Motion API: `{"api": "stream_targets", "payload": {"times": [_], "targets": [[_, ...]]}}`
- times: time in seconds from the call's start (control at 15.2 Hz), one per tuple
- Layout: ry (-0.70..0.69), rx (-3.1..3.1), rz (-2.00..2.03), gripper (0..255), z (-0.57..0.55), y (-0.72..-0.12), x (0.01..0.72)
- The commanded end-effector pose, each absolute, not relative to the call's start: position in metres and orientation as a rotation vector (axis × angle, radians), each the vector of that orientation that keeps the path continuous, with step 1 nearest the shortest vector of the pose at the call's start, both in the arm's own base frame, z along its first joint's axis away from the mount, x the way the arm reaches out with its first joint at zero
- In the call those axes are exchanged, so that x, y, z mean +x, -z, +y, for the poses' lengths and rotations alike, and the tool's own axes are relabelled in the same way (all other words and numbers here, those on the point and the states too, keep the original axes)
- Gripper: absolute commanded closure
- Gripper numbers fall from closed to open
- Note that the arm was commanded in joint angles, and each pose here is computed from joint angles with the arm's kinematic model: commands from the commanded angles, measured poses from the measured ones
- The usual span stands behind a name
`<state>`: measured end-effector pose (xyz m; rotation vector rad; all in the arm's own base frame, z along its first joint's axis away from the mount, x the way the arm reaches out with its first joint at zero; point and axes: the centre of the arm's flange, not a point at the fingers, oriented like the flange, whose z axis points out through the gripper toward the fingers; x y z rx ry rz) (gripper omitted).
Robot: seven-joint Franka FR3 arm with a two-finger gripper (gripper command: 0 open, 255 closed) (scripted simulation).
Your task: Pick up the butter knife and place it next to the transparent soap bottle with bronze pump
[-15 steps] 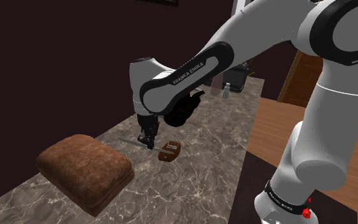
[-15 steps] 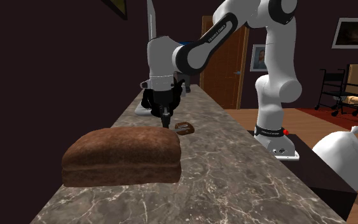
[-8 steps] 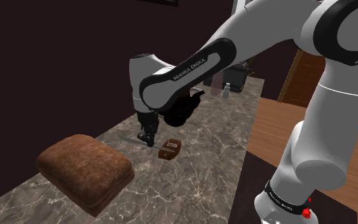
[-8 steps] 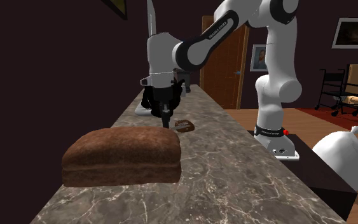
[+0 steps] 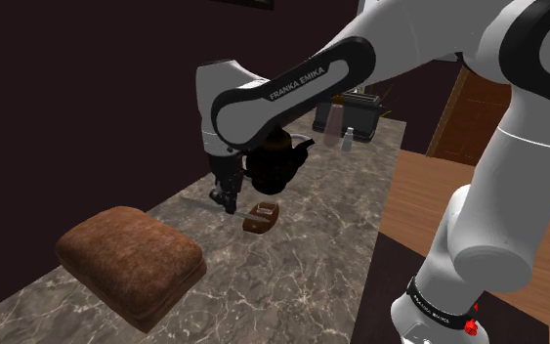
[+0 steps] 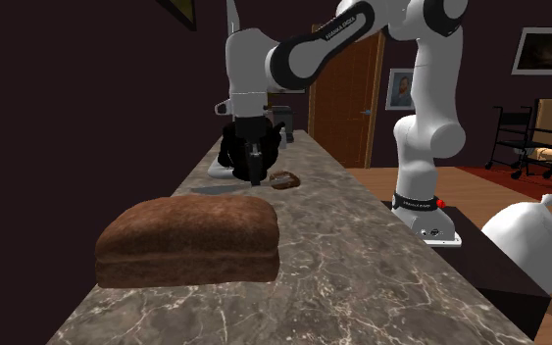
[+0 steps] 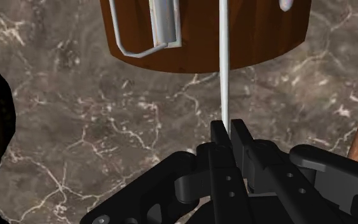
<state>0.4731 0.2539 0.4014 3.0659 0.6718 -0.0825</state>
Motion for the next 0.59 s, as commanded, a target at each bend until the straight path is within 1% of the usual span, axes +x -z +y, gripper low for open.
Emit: {"api": "stream_targets", "payload": {"times": [0.0, 0.53], "targets": [[0.083, 3.066, 0.672, 255, 0.254, -0.411, 0.473], [0.083, 3.066, 0.672, 255, 0.254, -0.454, 0.473]]}}
